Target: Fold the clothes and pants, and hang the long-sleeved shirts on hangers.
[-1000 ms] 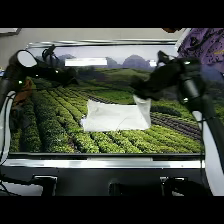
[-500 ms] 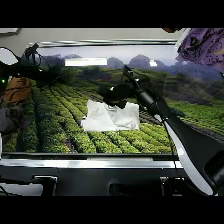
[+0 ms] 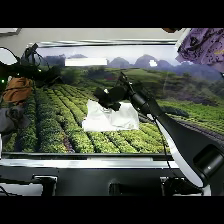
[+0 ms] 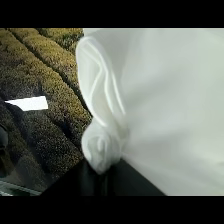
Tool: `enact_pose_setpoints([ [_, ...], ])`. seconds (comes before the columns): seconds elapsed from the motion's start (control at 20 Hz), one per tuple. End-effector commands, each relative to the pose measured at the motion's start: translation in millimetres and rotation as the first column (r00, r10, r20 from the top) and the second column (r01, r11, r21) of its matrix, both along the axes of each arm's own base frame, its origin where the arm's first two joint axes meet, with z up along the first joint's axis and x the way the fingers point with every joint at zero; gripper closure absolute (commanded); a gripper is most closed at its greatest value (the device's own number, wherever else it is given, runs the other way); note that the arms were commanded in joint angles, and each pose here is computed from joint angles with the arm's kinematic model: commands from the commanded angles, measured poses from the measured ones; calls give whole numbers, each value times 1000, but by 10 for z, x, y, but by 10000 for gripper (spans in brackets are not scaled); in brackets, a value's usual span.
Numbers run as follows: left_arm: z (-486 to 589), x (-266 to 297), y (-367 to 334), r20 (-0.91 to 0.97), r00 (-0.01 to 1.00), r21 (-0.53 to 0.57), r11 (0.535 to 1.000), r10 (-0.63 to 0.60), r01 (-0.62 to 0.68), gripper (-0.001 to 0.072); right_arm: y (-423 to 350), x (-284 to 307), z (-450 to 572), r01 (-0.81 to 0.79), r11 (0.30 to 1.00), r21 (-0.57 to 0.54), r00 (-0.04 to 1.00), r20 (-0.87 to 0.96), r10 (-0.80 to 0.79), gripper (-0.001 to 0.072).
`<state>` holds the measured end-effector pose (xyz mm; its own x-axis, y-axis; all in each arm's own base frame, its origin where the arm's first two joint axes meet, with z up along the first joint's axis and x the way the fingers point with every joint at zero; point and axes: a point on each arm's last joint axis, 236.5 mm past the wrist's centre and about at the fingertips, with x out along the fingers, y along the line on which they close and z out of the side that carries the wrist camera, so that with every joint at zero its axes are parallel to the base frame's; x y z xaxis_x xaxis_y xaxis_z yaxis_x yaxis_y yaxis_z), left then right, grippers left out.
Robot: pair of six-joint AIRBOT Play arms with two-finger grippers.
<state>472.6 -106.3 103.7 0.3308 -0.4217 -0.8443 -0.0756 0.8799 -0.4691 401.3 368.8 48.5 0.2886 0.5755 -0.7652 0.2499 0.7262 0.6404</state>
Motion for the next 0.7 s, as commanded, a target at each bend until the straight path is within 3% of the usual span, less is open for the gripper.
enact_pose_setpoints([
  [0.0,-2,6,11,3,1000,4,1000,-1,1,690,73,-12,-67,-11,1000,20,1000,-19,12,676],
  [0.2,-3,5,11,2,1000,4,1000,-1,1,689,144,-78,-109,-38,999,13,999,-19,38,655],
  [0.25,-3,5,11,2,1000,4,1000,-1,1,690,174,-106,-113,-48,999,11,999,-17,48,614],
  [0.35,-3,4,11,2,1000,4,1000,-1,1,689,247,-161,-132,-68,998,7,998,-10,68,448],
  [0.5,-5,-1,11,0,1000,5,1000,-2,2,689,278,-74,-36,-58,998,33,998,34,57,267],
  [0.65,-7,-6,10,-2,1000,5,1000,-3,3,689,269,9,215,-84,995,45,990,113,78,236],
])
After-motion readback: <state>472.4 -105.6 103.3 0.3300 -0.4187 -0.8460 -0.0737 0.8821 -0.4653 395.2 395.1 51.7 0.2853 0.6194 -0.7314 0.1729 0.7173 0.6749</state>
